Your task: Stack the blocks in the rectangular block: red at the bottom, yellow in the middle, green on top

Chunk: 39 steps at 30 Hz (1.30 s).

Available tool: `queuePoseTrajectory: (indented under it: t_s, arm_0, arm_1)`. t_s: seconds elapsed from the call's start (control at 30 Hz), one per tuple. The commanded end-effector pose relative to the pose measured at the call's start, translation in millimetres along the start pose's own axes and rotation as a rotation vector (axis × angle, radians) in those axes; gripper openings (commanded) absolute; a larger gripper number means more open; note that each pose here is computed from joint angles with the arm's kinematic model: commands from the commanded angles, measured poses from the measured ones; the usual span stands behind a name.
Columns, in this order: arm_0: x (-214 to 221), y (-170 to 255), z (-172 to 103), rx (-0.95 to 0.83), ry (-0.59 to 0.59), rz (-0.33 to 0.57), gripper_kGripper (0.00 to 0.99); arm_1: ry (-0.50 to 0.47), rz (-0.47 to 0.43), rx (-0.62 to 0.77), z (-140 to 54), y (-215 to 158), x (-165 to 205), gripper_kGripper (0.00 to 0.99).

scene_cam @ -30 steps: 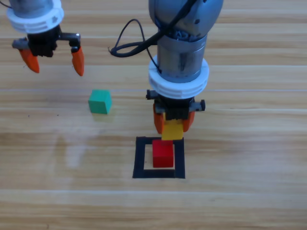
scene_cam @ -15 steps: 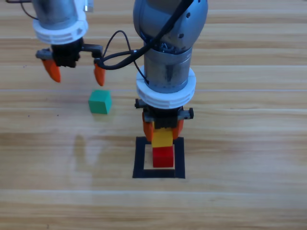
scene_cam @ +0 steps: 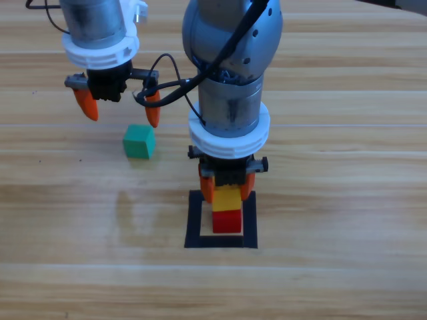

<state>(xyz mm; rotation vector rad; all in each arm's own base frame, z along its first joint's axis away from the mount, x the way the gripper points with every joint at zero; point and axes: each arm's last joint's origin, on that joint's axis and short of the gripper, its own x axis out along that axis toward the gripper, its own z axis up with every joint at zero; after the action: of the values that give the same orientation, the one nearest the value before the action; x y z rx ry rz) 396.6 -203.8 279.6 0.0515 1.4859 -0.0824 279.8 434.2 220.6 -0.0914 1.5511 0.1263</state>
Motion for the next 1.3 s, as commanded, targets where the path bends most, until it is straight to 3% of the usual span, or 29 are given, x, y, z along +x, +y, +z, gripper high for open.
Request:
queuePoseTrajectory:
  t_s: [0.03,0.6,0.9,0.93,1.0,1.03,1.17,1.3]
  arm_0:
    - [25.5,-13.3,1.1,0.011,0.057,0.021,0.989]
    - [27.2,-14.7,0.6,0.015,0.062,0.021,0.989]
    - [25.9,-14.9,0.8,0.017,0.059,0.018,0.989]
    - [25.9,-14.9,0.8,0.017,0.059,0.018,0.989]
    - [26.2,-15.0,1.1,0.018,0.059,0.018,0.989]
    - [26.6,-14.9,1.0,0.018,0.060,0.018,0.989]
    - [26.6,-15.2,1.5,0.018,0.059,0.018,0.989]
    - [26.8,-16.0,3.3,0.020,0.053,0.015,0.989]
  arm_1:
    - [0.060,-0.042,-0.031,-9.7,12.5,29.3,0.000]
    - [0.027,-0.067,-0.063,-25.8,18.2,18.4,0.000]
    - [0.047,-0.110,-0.076,-21.9,22.5,47.4,0.023]
    - [0.051,-0.112,-0.078,-19.5,21.8,50.4,0.249]
    - [0.060,-0.114,-0.067,-14.2,18.5,55.0,0.864]
    - [0.059,-0.112,-0.073,-13.1,17.4,53.4,0.936]
    - [-0.009,-0.100,-0.089,-12.2,12.3,25.2,0.990]
    - [-0.146,-0.043,-0.086,-20.6,-7.3,-51.1,0.990]
